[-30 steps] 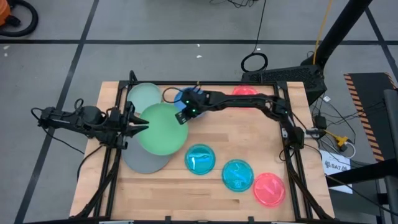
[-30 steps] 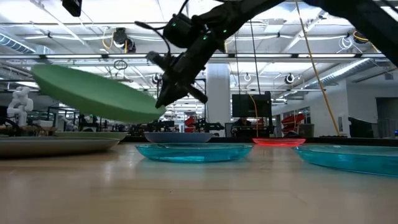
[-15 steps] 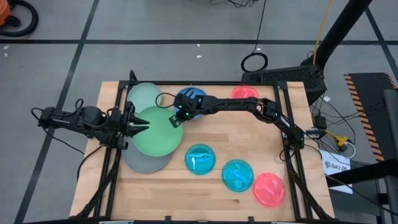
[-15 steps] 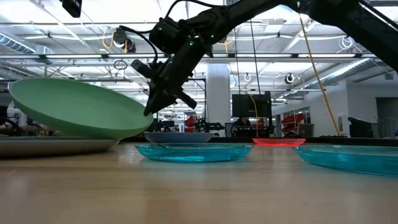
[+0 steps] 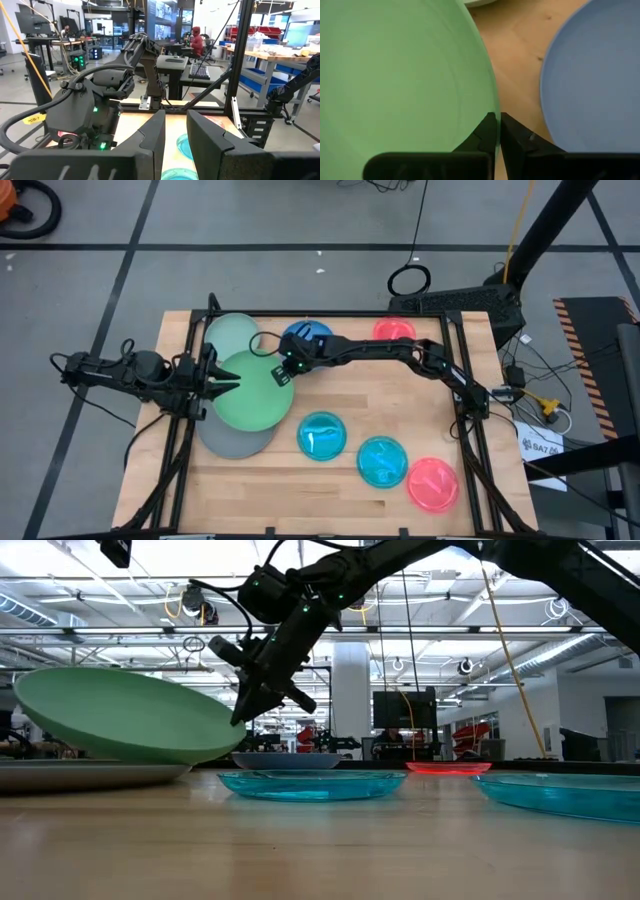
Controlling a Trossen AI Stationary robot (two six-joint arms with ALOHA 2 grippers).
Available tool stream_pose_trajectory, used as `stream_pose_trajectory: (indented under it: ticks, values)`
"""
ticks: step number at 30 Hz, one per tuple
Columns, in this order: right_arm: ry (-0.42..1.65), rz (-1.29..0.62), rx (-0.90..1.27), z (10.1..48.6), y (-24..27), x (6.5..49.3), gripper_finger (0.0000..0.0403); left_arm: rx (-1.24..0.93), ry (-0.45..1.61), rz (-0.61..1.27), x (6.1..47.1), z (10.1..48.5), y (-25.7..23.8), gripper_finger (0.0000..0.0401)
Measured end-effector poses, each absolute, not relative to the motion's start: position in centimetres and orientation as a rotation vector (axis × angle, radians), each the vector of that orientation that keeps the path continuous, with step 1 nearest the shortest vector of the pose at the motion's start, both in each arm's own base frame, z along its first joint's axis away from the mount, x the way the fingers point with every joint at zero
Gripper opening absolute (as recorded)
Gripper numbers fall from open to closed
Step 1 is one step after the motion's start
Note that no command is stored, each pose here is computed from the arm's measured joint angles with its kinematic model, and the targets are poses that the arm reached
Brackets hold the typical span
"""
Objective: Stack plastic plates
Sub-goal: Stack green plate on top of the gray plate, then stack the blue plate on top of the green plate
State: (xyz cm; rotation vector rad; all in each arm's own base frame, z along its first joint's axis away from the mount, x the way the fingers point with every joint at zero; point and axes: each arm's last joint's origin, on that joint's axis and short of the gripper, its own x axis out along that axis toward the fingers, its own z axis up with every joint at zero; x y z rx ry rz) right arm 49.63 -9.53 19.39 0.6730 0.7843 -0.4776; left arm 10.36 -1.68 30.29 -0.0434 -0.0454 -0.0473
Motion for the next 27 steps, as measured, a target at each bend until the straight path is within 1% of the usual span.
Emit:
stream_pose_trajectory:
  ticks: [10, 19, 23, 27]
  values:
    - [0.775, -0.476, 0.675, 19.5, -9.5, 49.7, 0.0048, -0.043, -0.044, -0.047, 10.4, 30.3, -1.7, 0.0085]
    - [0.733, -0.451, 0.656, 19.8, -9.5, 50.0, 0.0054, -0.047, -0.038, -0.046, 10.4, 30.2, -1.7, 0.0085]
    - [0.746, -0.413, 0.581, 20.3, -9.0, 50.0, 0.0054, -0.060, -0.020, -0.046, 10.4, 30.1, -1.7, 0.0085]
    - [0.770, -0.336, 0.424, 21.9, -6.8, 49.7, 0.0054, -0.091, -0.010, -0.042, 10.4, 30.0, -1.7, 0.0085]
